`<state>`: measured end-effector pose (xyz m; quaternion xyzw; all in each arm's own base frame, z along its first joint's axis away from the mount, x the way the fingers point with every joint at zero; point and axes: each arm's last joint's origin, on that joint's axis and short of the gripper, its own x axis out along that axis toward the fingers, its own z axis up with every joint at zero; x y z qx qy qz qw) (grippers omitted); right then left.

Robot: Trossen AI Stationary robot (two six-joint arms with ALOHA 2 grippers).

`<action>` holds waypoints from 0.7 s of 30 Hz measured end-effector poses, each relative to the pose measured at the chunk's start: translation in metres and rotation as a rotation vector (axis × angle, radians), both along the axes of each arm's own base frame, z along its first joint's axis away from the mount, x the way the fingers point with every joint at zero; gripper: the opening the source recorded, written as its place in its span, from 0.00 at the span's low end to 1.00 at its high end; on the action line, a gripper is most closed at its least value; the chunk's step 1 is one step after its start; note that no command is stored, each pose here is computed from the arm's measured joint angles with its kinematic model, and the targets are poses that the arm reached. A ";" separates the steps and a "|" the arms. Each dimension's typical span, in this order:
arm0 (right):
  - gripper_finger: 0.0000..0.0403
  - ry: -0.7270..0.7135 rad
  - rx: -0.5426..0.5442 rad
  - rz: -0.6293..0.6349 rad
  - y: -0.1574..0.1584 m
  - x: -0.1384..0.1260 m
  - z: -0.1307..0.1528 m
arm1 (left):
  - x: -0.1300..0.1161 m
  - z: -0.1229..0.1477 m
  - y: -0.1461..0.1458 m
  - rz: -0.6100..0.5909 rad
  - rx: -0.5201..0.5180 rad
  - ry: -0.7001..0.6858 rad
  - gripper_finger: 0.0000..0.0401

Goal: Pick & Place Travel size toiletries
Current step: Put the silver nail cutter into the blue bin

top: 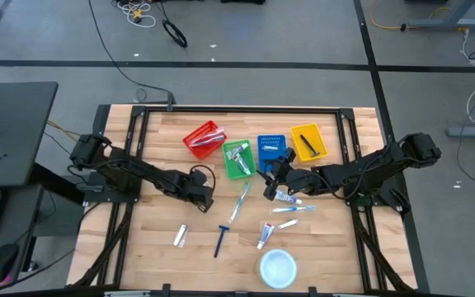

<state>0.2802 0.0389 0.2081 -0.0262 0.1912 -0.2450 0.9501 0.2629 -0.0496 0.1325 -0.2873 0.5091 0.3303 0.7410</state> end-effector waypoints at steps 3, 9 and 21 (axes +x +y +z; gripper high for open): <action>0.49 0.001 0.000 0.000 0.000 0.000 0.000 | 0.001 0.000 0.002 -0.003 0.001 -0.004 0.18; 0.49 0.000 0.001 0.000 0.000 0.000 0.000 | 0.020 0.017 0.001 -0.074 0.053 -0.093 0.18; 0.49 0.043 0.182 0.312 -0.004 0.004 -0.003 | 0.070 0.093 -0.002 -0.648 0.360 -0.215 0.18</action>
